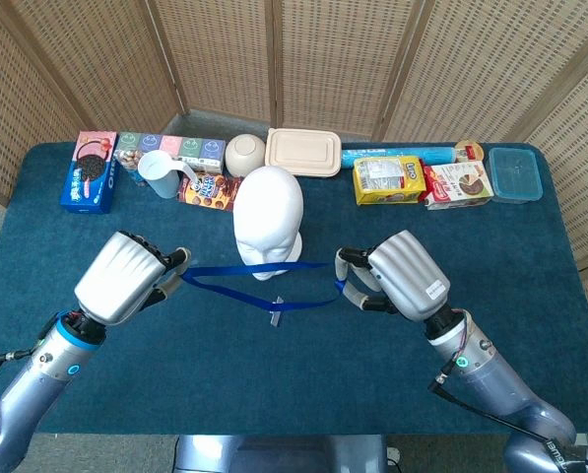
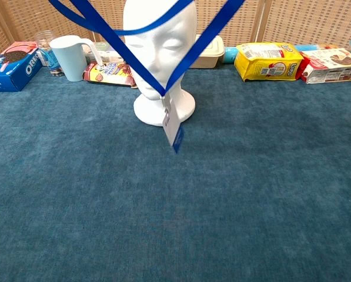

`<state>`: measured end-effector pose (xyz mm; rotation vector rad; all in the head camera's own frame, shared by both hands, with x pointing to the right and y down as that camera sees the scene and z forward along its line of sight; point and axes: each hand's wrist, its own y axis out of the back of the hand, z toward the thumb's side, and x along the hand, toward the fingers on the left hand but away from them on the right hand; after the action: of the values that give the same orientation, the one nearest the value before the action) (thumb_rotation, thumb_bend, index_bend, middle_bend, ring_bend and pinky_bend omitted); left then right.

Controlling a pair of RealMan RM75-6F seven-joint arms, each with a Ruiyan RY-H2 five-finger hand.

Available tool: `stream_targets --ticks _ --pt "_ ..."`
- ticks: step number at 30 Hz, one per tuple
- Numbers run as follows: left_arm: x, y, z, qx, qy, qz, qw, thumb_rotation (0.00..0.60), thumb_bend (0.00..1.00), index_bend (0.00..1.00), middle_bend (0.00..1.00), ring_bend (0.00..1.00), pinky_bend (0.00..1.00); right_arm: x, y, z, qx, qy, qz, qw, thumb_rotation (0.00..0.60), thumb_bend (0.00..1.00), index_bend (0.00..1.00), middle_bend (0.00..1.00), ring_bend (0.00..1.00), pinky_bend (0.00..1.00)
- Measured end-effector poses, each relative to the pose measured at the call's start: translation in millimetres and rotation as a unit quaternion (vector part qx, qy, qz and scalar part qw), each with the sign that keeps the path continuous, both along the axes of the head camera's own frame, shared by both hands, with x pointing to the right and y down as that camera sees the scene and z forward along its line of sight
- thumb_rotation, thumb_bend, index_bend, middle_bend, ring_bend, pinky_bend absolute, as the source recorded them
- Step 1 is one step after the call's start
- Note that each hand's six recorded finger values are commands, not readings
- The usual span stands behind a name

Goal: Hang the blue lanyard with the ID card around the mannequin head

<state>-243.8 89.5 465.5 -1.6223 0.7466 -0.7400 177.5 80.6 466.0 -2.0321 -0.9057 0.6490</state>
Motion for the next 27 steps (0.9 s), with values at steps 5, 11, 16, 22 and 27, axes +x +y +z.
stream_targets --ticks 5,11,16,22,27 --pt "-4 -7 -10 0.010 0.003 -0.009 0.9999 0.600 0.45 0.63 1.00 1.00 1.00 -3 -8 -8 0.002 -0.002 0.001 1.0000 0.600 0.47 0.77 0.89 1.00 1.00" --pt "-7 -18 -18 0.022 0.003 -0.018 0.9996 0.600 0.46 0.63 1.00 1.00 1.00 -7 -18 -15 0.000 -0.008 0.005 1.0000 0.600 0.47 0.77 0.89 1.00 1.00" --pt "-12 -27 -21 0.031 0.002 -0.030 0.9991 0.598 0.46 0.63 1.00 1.00 1.00 -11 -28 -20 -0.001 -0.010 0.007 0.9999 0.598 0.47 0.77 0.89 1.00 1.00" --pt "-15 -39 -21 0.038 -0.001 -0.043 0.9983 0.600 0.46 0.63 1.00 1.00 1.00 -17 -40 -22 0.002 -0.007 0.009 0.9999 0.599 0.47 0.77 0.89 1.00 1.00" --pt "-15 -48 -21 0.044 -0.002 -0.050 0.9978 0.600 0.46 0.63 1.00 1.00 1.00 -23 -52 -23 0.007 -0.002 0.012 0.9999 0.600 0.47 0.77 0.89 1.00 1.00"
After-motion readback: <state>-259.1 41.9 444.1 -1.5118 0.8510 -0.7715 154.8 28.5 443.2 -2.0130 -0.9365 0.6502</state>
